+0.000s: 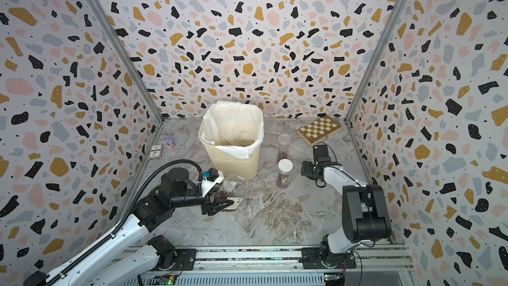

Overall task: Empty the moldy dried flower tea in the jars
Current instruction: Place the lid at the center of the board, then pour the moldy dried flower tea into the trash bin.

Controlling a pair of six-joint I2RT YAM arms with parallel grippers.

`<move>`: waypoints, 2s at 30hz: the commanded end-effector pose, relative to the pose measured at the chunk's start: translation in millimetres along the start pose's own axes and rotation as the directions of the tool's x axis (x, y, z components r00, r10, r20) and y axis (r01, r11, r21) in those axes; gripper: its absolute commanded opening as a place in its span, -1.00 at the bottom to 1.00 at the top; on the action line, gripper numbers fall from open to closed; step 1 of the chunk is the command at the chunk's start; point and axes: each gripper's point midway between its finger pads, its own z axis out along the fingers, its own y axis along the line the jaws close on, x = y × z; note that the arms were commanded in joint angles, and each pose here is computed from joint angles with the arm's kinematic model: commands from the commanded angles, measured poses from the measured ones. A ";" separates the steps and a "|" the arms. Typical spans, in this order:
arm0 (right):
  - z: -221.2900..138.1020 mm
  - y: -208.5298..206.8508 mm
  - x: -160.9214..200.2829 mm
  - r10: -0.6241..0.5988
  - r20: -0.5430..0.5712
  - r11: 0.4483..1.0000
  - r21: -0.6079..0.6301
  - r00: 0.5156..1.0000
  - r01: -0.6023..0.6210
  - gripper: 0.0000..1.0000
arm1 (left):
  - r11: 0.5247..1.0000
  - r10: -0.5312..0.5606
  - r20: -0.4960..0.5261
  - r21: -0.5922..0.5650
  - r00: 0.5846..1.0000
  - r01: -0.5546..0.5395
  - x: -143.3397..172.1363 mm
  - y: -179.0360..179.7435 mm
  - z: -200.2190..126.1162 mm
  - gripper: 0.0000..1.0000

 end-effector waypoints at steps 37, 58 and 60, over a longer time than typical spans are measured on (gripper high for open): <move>-323.7 130.3 -45.9 -0.068 0.596 0.491 -0.678 0.800 0.547 0.95 | 0.992 -0.116 0.131 0.070 0.985 0.108 -99.2 -28.8 -6.3 0.10; -374.5 230.4 58.4 -0.209 0.690 -0.087 -0.719 0.693 0.689 0.99 | 0.987 -0.115 0.255 0.135 0.960 0.083 -138.8 -43.1 -7.9 0.11; -372.8 233.5 57.4 -0.203 0.675 -0.097 -0.735 0.709 0.671 0.99 | 0.989 -0.106 0.270 0.130 0.957 0.073 -142.1 -43.2 -9.8 0.11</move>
